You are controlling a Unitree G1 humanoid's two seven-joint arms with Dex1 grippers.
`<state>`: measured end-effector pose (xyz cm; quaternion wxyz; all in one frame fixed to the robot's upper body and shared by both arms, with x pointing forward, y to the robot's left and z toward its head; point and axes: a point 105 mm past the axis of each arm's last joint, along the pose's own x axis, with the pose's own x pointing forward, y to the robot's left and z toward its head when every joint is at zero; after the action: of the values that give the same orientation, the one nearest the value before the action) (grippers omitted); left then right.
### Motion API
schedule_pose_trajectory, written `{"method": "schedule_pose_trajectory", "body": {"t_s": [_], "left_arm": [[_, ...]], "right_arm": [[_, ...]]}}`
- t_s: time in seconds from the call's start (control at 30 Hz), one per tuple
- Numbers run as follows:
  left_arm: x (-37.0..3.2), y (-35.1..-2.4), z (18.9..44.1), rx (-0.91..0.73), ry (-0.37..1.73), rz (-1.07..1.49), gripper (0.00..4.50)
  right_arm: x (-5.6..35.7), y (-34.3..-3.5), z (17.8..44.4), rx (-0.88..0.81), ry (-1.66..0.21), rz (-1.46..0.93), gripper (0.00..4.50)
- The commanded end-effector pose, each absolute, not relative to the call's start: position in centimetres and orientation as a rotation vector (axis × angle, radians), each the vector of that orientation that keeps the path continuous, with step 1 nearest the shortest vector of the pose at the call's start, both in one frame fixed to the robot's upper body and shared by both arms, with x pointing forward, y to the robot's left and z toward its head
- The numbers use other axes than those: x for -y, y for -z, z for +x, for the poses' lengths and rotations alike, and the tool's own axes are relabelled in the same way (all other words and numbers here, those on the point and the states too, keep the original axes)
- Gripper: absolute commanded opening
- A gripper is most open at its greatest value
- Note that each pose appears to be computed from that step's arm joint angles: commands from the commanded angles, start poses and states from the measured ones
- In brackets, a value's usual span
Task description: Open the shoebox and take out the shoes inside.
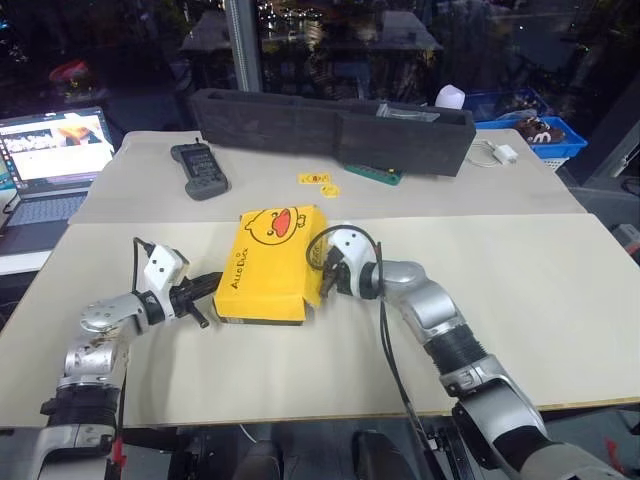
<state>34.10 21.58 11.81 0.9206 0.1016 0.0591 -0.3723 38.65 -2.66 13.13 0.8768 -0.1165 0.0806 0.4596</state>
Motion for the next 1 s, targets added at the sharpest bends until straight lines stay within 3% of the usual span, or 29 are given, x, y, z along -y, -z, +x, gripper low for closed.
{"method": "schedule_pose_trajectory", "body": {"t_s": [0.03,0.3,0.57,0.73,1.0], "left_arm": [[-17.3,-13.3,34.3,-0.048,0.890,0.230,0.01],[-13.3,-13.4,35.2,-0.011,0.976,0.207,0.01],[-12.3,-13.3,35.4,-0.008,1.017,0.207,0.01],[-14.0,-13.7,34.6,-0.020,0.999,0.229,0.01],[-18.5,-15.6,31.0,-0.028,0.921,0.191,0.01]], "right_arm": [[4.1,-15.6,39.5,-0.084,-0.932,-0.252,0.00],[9.7,-15.2,39.1,-0.130,-0.851,-0.323,0.00],[11.1,-15.1,38.4,-0.141,-0.808,-0.318,0.00],[11.4,-15.1,38.4,-0.142,-0.788,-0.323,0.00],[13.9,-14.9,38.3,-0.165,-0.747,-0.363,0.00]]}}
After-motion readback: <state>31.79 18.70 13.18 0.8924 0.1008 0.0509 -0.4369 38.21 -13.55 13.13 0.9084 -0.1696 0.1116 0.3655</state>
